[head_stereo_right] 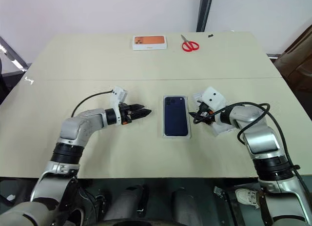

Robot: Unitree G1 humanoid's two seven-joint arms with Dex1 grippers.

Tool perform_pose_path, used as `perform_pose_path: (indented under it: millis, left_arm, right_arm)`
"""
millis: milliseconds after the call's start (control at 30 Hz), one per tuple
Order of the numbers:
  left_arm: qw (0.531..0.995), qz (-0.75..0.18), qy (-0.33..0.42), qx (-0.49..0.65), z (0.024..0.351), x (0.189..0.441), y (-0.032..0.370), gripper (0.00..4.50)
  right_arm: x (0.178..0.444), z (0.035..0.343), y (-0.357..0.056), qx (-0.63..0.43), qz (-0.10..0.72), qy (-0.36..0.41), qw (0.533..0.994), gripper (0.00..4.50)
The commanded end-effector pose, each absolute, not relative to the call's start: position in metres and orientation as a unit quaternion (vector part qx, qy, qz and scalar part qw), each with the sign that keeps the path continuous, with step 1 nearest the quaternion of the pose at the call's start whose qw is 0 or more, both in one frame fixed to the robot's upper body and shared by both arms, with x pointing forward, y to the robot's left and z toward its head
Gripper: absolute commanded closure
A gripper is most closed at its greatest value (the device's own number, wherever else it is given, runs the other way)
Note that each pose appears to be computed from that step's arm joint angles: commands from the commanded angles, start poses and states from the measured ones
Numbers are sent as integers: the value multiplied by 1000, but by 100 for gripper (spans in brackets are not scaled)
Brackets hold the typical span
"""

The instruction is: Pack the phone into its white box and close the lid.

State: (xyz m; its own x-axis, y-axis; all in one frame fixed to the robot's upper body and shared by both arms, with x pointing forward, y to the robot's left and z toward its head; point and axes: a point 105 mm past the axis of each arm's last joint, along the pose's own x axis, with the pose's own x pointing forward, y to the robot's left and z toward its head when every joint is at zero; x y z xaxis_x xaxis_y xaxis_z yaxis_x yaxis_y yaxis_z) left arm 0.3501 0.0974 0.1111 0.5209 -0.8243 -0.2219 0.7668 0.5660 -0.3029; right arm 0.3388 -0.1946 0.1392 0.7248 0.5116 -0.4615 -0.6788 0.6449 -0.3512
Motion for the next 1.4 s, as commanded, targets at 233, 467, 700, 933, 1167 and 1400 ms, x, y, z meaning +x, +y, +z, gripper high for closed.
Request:
perform_pose_path:
  millis: [233,467,700,933,1167,1400]
  left_arm:
    - [835,-549,39,21,144,324,111,6]
    - [832,-554,26,31,140,314,131,6]
    - [834,-550,33,14,134,310,129,6]
    - [823,-567,34,7,137,311,119,6]
    - [805,-593,20,20,142,300,122,6]
    - [783,-617,11,78,134,282,130,6]
  right_arm:
    - [322,145,-194,-200,319,237,896,2]
    - [322,172,-201,-160,263,116,944,2]
    - [297,174,-196,-116,213,47,969,2]
    - [283,158,-198,-128,238,112,956,2]
    - [278,126,-201,-178,284,274,901,2]
    - [302,130,-210,-202,263,311,891,2]
